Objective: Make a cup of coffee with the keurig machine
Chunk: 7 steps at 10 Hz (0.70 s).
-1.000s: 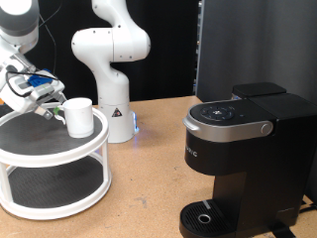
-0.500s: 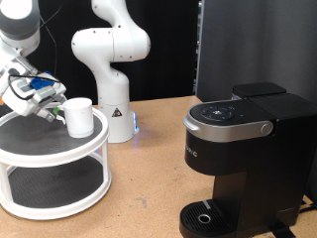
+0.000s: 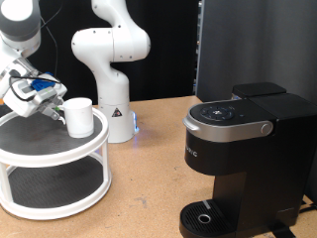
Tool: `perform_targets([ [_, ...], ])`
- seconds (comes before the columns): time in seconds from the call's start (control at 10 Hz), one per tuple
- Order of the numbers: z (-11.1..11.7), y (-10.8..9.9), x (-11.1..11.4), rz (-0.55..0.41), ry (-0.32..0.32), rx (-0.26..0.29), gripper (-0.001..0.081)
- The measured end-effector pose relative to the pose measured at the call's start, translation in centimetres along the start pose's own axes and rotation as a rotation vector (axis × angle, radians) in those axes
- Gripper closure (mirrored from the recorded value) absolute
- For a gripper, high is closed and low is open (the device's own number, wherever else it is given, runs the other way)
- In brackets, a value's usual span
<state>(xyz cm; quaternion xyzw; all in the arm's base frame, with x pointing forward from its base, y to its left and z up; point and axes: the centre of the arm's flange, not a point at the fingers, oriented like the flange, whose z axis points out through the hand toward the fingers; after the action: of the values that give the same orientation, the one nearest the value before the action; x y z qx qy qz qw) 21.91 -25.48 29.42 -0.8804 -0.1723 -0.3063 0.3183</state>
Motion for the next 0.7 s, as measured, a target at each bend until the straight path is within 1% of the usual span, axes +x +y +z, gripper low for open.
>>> perform_targets([
  [0.1, 0.01, 0.00, -0.04, 0.001, 0.001, 0.000, 0.0402],
  [0.2, 0.01, 0.00, -0.06, 0.001, 0.001, 0.000, 0.0602],
  [0.3, 0.01, 0.00, -0.06, 0.001, 0.001, 0.000, 0.0602],
  [0.4, 0.01, 0.00, -0.06, 0.001, 0.001, 0.000, 0.0732],
  [0.7, -0.08, 0.04, -0.05, 0.013, 0.003, -0.004, 0.0738],
])
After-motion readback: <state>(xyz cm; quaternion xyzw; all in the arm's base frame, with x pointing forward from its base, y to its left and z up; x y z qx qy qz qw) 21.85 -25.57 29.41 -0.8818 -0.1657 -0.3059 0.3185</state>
